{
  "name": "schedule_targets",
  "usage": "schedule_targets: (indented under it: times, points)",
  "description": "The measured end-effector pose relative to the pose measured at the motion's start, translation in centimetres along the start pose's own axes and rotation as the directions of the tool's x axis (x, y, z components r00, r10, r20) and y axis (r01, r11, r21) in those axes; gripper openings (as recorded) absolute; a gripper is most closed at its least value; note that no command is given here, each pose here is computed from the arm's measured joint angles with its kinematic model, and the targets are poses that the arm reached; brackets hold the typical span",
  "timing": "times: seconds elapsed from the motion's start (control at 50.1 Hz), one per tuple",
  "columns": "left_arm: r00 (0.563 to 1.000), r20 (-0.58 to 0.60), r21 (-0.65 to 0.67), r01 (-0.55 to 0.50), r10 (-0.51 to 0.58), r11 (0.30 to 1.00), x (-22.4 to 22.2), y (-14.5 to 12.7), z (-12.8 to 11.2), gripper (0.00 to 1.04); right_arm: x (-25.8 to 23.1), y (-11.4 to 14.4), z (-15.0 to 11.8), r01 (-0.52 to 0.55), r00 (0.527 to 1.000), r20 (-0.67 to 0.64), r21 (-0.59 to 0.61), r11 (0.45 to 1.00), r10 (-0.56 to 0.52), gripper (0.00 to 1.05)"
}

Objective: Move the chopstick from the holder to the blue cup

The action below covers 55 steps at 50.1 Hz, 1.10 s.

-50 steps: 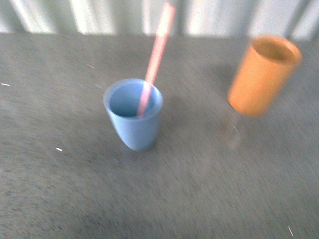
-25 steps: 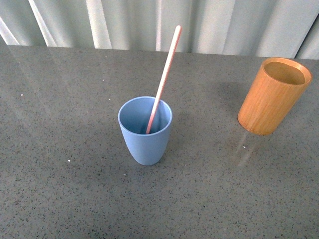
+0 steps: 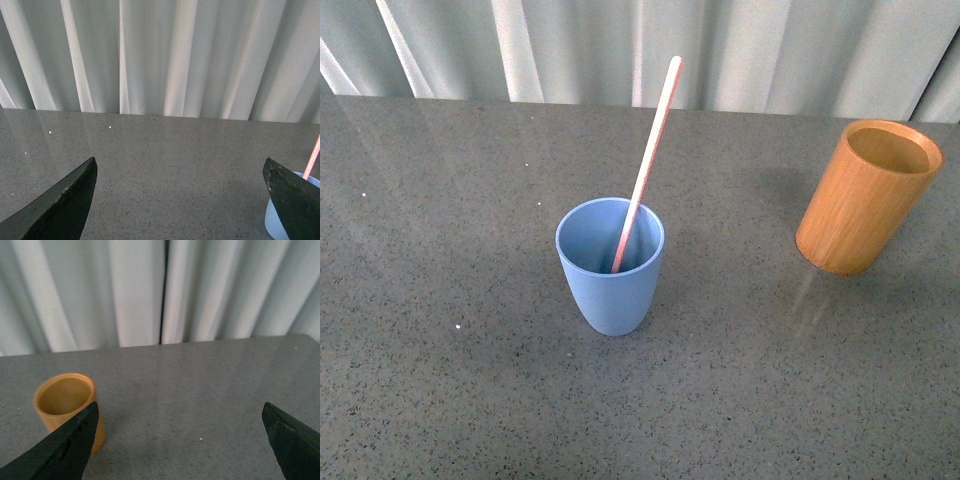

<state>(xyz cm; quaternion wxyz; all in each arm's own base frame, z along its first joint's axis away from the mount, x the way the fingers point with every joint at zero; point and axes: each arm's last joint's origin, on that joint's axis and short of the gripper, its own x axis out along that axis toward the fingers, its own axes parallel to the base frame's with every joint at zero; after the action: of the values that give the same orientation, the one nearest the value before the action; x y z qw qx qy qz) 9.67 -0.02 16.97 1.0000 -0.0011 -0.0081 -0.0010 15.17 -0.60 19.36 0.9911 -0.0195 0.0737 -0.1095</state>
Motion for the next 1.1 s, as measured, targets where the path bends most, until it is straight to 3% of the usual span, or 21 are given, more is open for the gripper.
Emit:
schedule_targets:
  times: [0.16,0.219,0.279,0.419,0.678,1.097]
  points:
    - [1.0,0.0,0.0,0.0,0.0,1.0,0.0,0.0,0.0,0.98,-0.2,-0.1,0.1,-0.02,0.999,0.027,0.016,1.0,0.02,0.93]
    - [1.0,0.0,0.0,0.0,0.0,1.0,0.0,0.0,0.0,0.98,-0.5,0.3,-0.1,-0.167,0.979,0.118,0.018,0.986,0.164,0.81]
    - [1.0,0.0,0.0,0.0,0.0,1.0,0.0,0.0,0.0,0.98,-0.8,0.5,-0.3,-0.218,0.967,0.141,0.011,0.976,0.215,0.72]
    - [1.0,0.0,0.0,0.0,0.0,1.0,0.0,0.0,0.0,0.98,-1.5,0.3,-1.3,-0.218,0.966,0.143,0.012,0.976,0.215,0.4]
    - [1.0,0.0,0.0,0.0,0.0,1.0,0.0,0.0,0.0,0.98,-2.3,0.1,-2.0,-0.219,0.965,0.147,0.011,0.976,0.215,0.0]
    - [1.0,0.0,0.0,0.0,0.0,1.0,0.0,0.0,0.0,0.98,-3.6,-0.1,-2.6,-0.219,0.962,0.171,0.013,0.976,0.214,0.01]
